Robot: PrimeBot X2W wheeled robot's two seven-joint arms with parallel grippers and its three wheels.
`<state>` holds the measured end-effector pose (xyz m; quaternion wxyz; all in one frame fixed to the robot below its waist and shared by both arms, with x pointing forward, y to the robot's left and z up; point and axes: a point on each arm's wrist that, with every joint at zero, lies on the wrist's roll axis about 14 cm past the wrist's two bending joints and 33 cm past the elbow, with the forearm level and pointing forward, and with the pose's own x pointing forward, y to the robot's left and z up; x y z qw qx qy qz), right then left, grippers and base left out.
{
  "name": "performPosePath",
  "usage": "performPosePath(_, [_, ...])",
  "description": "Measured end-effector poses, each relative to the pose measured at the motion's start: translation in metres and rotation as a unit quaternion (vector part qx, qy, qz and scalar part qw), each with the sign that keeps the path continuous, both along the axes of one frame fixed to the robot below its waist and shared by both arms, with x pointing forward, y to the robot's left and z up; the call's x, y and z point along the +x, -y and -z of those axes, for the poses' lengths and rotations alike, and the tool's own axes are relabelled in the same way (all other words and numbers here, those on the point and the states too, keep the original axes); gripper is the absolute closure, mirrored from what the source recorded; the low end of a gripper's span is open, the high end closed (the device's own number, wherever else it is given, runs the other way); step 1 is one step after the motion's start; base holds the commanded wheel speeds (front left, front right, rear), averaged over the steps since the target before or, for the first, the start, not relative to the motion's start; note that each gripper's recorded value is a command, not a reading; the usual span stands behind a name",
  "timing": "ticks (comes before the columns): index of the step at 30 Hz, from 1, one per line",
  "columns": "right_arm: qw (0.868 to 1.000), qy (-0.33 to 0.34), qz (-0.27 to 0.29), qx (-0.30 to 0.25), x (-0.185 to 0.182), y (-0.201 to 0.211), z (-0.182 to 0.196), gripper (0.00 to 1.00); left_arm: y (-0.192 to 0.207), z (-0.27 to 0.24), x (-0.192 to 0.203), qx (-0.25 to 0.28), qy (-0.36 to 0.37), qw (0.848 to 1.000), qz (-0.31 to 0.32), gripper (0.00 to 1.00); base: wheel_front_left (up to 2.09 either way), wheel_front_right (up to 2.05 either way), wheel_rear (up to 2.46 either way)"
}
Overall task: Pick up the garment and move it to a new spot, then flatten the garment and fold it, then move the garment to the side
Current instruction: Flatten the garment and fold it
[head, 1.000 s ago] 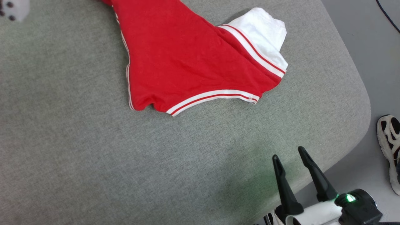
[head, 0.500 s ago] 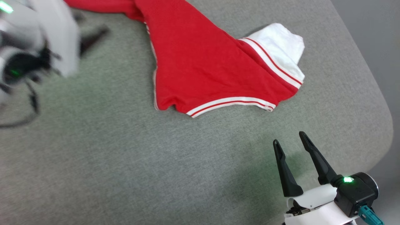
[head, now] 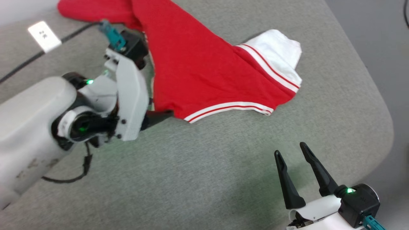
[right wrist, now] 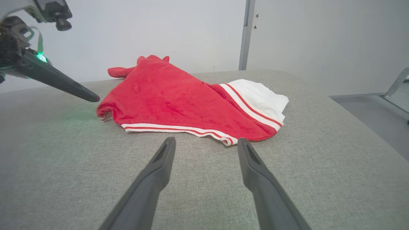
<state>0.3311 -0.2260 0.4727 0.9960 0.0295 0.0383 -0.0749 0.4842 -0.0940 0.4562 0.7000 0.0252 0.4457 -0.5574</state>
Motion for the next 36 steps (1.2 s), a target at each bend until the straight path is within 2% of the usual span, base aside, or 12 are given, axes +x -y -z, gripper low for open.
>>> performPosePath(6, [0.999, -0.015, 0.029, -0.002, -0.015, 0.011, 0.004, 0.00, -0.006, 0.025, 0.024, 0.024, 0.012, 0.999, -0.027, 0.00, 0.00, 0.00, 0.00])
performPosePath(13, [0.999, -0.013, 0.031, -0.004, -0.014, 0.011, 0.001, 0.00, 0.011, 0.029, 0.012, -0.008, -0.045, 0.999, -0.023, 0.00, 0.00, 0.00, 0.00])
performPosePath(14, [0.999, -0.012, 0.029, -0.004, -0.013, 0.010, 0.001, 0.00, 0.013, 0.028, 0.011, -0.012, -0.046, 0.999, -0.021, 0.23, 0.00, 0.00, 0.00])
performPosePath(16, [1.000, -0.011, 0.027, -0.004, -0.011, 0.010, 0.001, 0.00, 0.013, 0.029, 0.012, -0.011, -0.036, 0.999, -0.021, 0.93, 0.00, 0.00, 0.00])
performPosePath(17, [1.000, -0.011, 0.027, -0.005, -0.011, 0.010, 0.001, 0.00, 0.011, 0.030, 0.014, -0.011, -0.034, 0.999, -0.026, 1.00, 0.00, 0.00, 0.00])
performPosePath(22, [1.000, -0.007, 0.029, -0.006, -0.007, 0.014, 0.000, 0.00, -0.005, 0.025, 0.026, -0.019, -0.031, 0.998, -0.049, 1.00, 0.00, 0.00, 0.00])
performPosePath(28, [1.000, -0.004, 0.008, 0.006, 0.004, 0.006, 0.006, 0.00, -0.076, 0.007, 0.065, 0.012, 0.006, 0.994, -0.109, 1.00, 0.00, 0.00, 0.00])
performPosePath(31, [1.000, 0.007, -0.011, 0.007, 0.014, -0.002, 0.003, 0.00, -0.127, -0.004, 0.087, 0.073, 0.070, 0.986, -0.132, 1.00, 0.00, 0.00, 0.00])
performPosePath(33, [1.000, 0.014, -0.022, 0.009, 0.019, -0.007, 0.000, 0.00, -0.164, -0.017, 0.106, 0.135, 0.159, 0.968, -0.137, 1.00, 0.00, 0.00, 0.00])
performPosePath(36, [0.999, 0.022, -0.032, 0.009, 0.024, -0.011, -0.003, 0.00, -0.170, -0.039, 0.115, 0.140, 0.220, 0.956, -0.137, 1.00, 0.00, 0.00, 0.00])
